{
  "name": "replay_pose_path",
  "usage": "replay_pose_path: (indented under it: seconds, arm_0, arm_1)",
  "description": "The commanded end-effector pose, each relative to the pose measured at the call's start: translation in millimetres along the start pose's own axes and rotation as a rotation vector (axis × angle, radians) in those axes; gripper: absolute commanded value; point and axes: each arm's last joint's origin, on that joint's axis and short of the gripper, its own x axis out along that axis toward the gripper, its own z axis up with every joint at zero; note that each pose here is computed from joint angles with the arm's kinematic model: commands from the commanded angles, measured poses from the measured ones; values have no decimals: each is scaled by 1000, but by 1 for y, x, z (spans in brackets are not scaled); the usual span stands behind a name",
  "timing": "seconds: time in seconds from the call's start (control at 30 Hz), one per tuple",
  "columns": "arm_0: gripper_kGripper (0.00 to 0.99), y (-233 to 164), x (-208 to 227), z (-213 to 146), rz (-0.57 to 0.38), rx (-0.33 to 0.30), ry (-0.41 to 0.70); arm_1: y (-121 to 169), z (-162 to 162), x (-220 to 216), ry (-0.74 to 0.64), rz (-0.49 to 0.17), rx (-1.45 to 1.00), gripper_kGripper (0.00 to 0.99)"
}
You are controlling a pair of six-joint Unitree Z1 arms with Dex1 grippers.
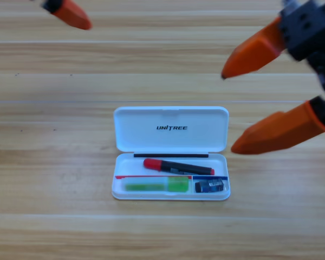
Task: Clean up eraser and pencils
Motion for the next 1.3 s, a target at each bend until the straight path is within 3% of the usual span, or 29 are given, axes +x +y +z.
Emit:
replay_pose_path:
  seconds: [0.03, 0.1, 0.17, 0.27, 0.3, 0.53, 0.6, 0.77, 1.3]
  arm_0:
    - [805, 27, 92, -26, -116, -101, 65]
    - [715, 20, 115, -25, -151, -93, 70]
    - [543, 11, 138, -26, -194, -69, 70]
    - [103, -2, 169, -28, -257, -35, 67]
    - [0, -7, 175, -29, -265, -30, 61]
    - [0, -34, 205, -50, -318, -54, 72]
    - [0, -42, 209, -53, -342, -94, 97]
    - [0, -55, 215, -50, -396, -96, 113]
    - [0, -83, 166, -14, -465, -41, 87]
  arm_1:
    - [2, -10, -14, -62, 18, 24, 954]
    - [3, -11, -11, -70, 48, 27, 956]
    - [4, -10, -9, -80, 71, 29, 956]
    - [4, -10, -8, -89, 87, 32, 956]
    - [4, -10, -8, -90, 90, 34, 956]
    - [8, -10, -14, -112, 102, 31, 956]
    - [10, -10, -17, -120, 100, 28, 956]
    - [12, -10, -22, -129, 96, 23, 956]
    - [10, -12, -15, -120, 115, 33, 956]
